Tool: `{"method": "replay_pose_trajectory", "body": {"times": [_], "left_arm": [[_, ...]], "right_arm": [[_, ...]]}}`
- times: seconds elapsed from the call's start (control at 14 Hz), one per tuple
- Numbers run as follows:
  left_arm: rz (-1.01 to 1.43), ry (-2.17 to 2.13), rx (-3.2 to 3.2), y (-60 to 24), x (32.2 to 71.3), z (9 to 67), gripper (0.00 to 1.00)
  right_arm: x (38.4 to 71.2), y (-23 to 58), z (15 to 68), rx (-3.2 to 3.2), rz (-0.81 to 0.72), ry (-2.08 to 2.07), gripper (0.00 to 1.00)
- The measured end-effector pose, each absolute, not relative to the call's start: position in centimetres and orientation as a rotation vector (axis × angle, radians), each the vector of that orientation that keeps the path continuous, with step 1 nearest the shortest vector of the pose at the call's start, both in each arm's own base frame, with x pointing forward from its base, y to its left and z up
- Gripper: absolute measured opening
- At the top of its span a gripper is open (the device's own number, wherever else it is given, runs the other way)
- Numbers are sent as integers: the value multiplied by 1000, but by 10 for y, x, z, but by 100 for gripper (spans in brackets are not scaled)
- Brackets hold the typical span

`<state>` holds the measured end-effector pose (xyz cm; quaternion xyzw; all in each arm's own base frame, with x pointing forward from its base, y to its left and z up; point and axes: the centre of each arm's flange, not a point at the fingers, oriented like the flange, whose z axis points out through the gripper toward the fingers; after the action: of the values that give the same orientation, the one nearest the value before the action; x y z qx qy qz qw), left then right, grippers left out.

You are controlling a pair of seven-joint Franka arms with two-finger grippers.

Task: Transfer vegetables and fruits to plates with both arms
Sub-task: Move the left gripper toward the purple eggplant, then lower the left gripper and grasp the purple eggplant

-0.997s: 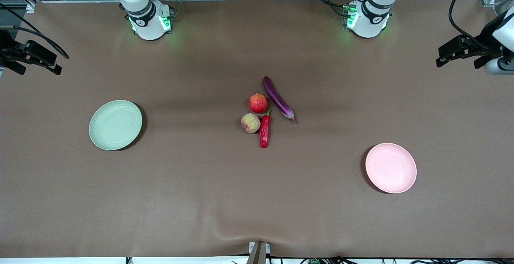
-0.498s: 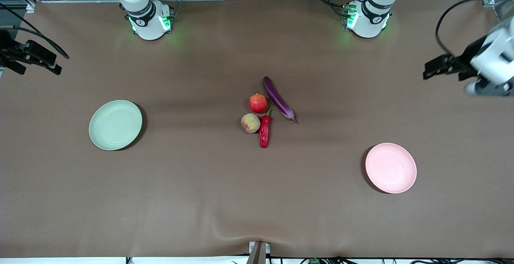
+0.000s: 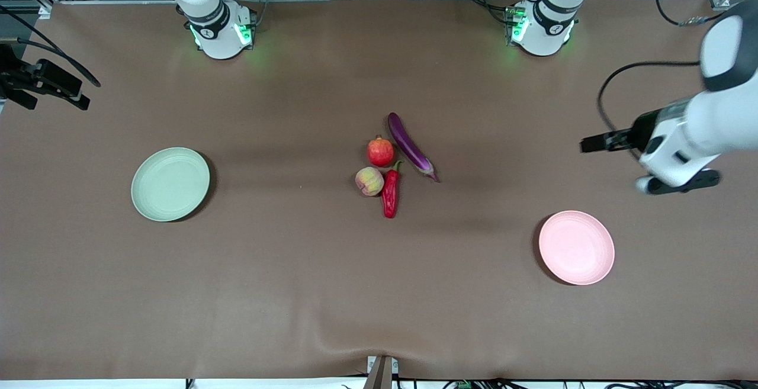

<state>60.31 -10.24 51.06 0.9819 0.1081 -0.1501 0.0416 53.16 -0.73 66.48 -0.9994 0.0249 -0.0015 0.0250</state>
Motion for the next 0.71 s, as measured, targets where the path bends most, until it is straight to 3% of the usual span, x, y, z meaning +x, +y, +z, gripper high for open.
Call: {"method": "replay_pose_trajectory", "body": {"times": [0.21, 0.71], "left_arm": [[-494, 410, 3015, -152, 599, 477, 100], [-491, 542, 3025, -278, 545, 400, 100]], "right_arm": [[532, -7, 665, -3089, -5, 77, 100], [532, -7, 665, -3088, -9, 77, 100]]}}
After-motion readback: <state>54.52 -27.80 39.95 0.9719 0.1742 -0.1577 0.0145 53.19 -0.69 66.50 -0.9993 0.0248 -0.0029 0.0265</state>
